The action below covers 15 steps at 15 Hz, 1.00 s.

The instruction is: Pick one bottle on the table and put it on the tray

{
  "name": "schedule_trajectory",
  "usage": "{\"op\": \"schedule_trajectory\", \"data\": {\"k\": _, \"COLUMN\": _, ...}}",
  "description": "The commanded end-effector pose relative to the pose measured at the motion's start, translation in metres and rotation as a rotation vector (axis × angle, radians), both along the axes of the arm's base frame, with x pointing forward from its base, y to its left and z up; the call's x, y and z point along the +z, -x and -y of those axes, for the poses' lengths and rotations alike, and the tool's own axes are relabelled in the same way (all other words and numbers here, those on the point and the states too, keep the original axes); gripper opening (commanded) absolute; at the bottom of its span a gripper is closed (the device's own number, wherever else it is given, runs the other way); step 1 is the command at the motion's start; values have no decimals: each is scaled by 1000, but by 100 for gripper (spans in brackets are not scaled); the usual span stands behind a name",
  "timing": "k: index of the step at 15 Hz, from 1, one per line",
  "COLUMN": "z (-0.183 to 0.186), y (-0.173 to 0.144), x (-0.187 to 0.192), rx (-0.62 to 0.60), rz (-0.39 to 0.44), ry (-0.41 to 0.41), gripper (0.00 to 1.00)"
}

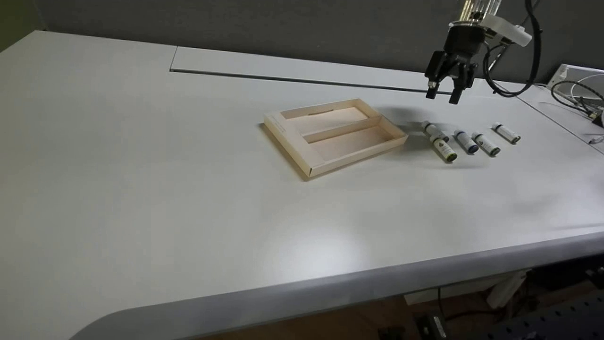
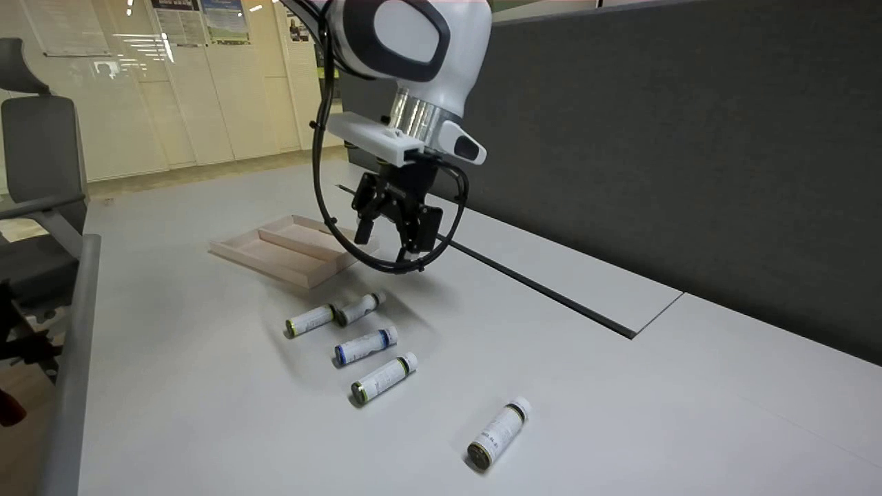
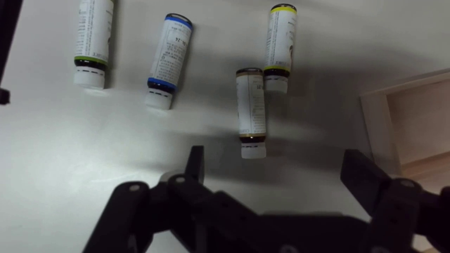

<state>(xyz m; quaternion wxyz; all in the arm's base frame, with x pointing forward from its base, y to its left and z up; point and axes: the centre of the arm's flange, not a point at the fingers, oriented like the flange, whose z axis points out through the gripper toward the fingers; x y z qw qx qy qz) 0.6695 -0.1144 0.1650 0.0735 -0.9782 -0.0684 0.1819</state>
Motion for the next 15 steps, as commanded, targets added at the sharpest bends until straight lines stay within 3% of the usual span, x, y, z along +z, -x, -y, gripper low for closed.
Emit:
{"op": "schedule_trajectory", "data": {"k": 1, "z": 3, "y": -30, "x": -18, "rx": -69, "rz": -59, "ry": -2, "gripper": 100}}
{"op": "schedule_trajectory", "data": {"k": 9, "z": 1, "y": -36, "x": -58, "rx": -109, "rz": -157, "ry": -33, "gripper": 100}}
{"op": "schedule_trajectory", "data": {"k": 10, "z": 1, "y": -36, "x": -61, "rx": -112, "rz": -164, "ry": -35, "gripper": 96}}
{"op": "schedule_trajectory", "data": {"k": 11, "z": 1, "y": -37, "x": -64, "rx": -116, "rz": -167, "ry": -34, "gripper": 73}}
{"op": "schedule_trajectory", "data": {"k": 13, "z": 2, "y": -38, "x": -67, "rx": -122, "rz": -175, "ry": -30, "gripper": 70}}
{"op": "schedule_trajectory", "data": {"k": 15, "z": 2, "y": -39, "x": -69, "rx": -130, "rz": -184, "ry": -25, "gripper": 55}}
